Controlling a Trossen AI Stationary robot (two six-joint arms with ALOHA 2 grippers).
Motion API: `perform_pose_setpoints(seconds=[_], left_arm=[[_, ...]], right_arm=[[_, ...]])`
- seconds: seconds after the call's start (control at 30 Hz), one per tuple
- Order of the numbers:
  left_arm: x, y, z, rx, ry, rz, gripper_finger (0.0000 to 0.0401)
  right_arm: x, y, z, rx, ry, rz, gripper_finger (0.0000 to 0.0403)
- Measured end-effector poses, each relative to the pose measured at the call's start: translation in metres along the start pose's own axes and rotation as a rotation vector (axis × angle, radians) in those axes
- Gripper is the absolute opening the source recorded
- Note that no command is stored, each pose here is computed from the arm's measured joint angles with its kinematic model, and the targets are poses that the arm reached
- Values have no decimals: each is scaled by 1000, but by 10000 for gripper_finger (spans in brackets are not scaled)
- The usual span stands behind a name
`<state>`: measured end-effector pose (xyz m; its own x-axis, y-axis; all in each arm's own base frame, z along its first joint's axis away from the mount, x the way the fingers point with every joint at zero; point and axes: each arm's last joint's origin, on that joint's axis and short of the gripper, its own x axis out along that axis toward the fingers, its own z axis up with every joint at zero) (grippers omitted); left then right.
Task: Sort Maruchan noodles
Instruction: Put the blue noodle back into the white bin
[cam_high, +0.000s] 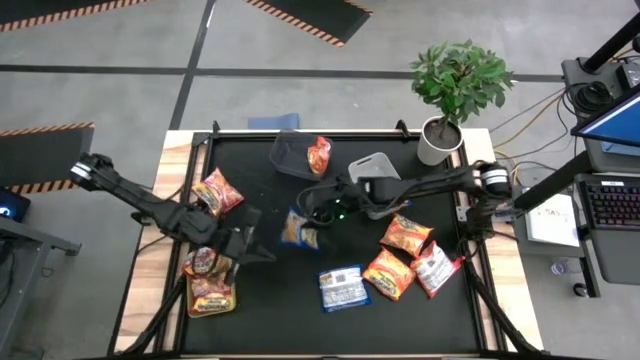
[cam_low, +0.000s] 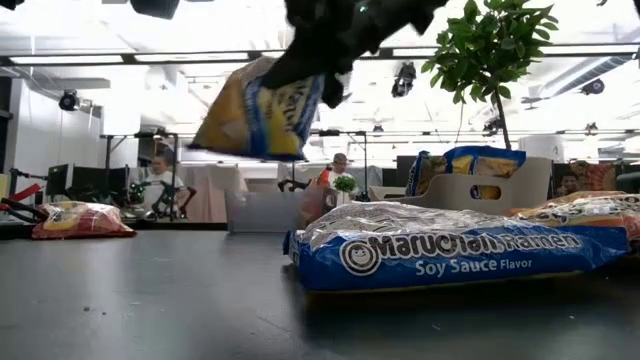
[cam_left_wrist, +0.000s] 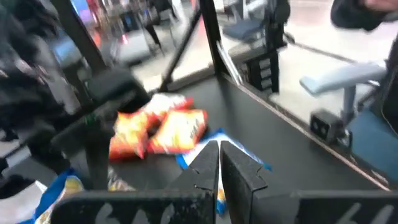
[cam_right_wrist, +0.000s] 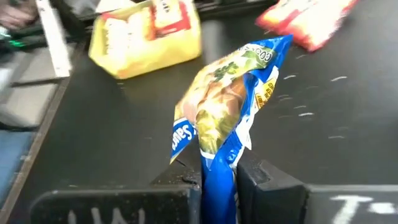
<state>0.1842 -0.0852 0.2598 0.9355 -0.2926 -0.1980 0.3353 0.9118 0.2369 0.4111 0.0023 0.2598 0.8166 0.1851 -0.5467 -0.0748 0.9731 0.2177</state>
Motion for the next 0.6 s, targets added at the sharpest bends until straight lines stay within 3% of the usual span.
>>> perform_pose_setpoints(seconds=[0.27, 0.4, 0.6], left_arm=[[-19, 7, 14, 88, -94, 63, 0], [-27, 12, 16, 129, -93, 155, 0], [-39, 14, 16, 178, -70, 164, 0]], right_arm=[[-57, -16, 15, -44, 14, -159, 23], [-82, -23, 14, -232, 97, -285, 22], [-110, -31, 9, -560, 289, -432, 22]])
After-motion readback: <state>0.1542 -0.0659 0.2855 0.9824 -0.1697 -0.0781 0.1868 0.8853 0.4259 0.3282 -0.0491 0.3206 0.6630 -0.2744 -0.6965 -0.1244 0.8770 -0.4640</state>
